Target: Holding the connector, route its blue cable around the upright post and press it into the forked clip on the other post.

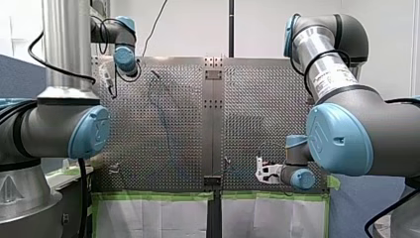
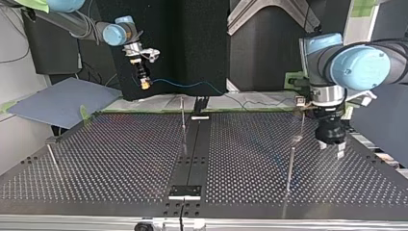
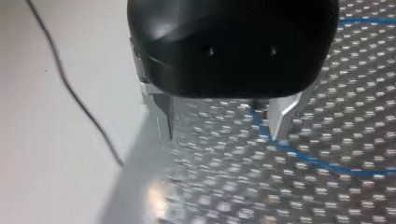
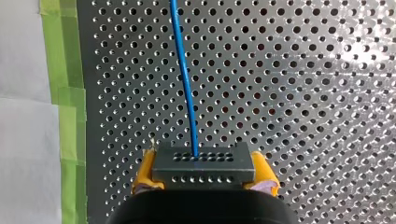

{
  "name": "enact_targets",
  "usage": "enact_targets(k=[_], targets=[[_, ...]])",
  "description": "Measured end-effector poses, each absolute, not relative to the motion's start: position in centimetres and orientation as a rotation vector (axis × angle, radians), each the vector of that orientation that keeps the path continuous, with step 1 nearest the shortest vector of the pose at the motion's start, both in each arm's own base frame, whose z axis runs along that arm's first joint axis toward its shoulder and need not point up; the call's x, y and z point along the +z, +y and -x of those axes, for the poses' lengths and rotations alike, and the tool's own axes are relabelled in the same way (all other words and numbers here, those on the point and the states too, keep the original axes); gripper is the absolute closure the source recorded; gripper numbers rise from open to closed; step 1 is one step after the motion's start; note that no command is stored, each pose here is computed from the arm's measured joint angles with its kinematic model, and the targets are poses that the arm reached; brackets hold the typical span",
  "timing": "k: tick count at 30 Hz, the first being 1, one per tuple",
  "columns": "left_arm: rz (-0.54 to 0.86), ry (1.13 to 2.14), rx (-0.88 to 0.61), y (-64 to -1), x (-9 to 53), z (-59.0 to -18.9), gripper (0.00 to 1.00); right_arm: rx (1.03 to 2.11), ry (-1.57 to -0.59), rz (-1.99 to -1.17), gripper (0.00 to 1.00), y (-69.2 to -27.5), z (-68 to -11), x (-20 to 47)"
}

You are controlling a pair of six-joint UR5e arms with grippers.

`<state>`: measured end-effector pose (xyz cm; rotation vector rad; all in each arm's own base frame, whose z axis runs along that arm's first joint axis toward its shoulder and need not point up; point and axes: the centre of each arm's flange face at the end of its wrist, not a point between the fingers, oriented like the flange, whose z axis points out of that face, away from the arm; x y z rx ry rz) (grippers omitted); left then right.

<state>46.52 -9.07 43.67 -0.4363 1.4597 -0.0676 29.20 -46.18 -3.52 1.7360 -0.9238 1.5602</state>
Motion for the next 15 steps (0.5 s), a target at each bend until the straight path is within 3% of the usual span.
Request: enact_targets(k=[15], targets=[[0.298,1.367,-0.11,-10.8,54.2,-42.5,0.01,1.546,-0.936,-1.738,1.0,-46.5,-29.2,-3.4]])
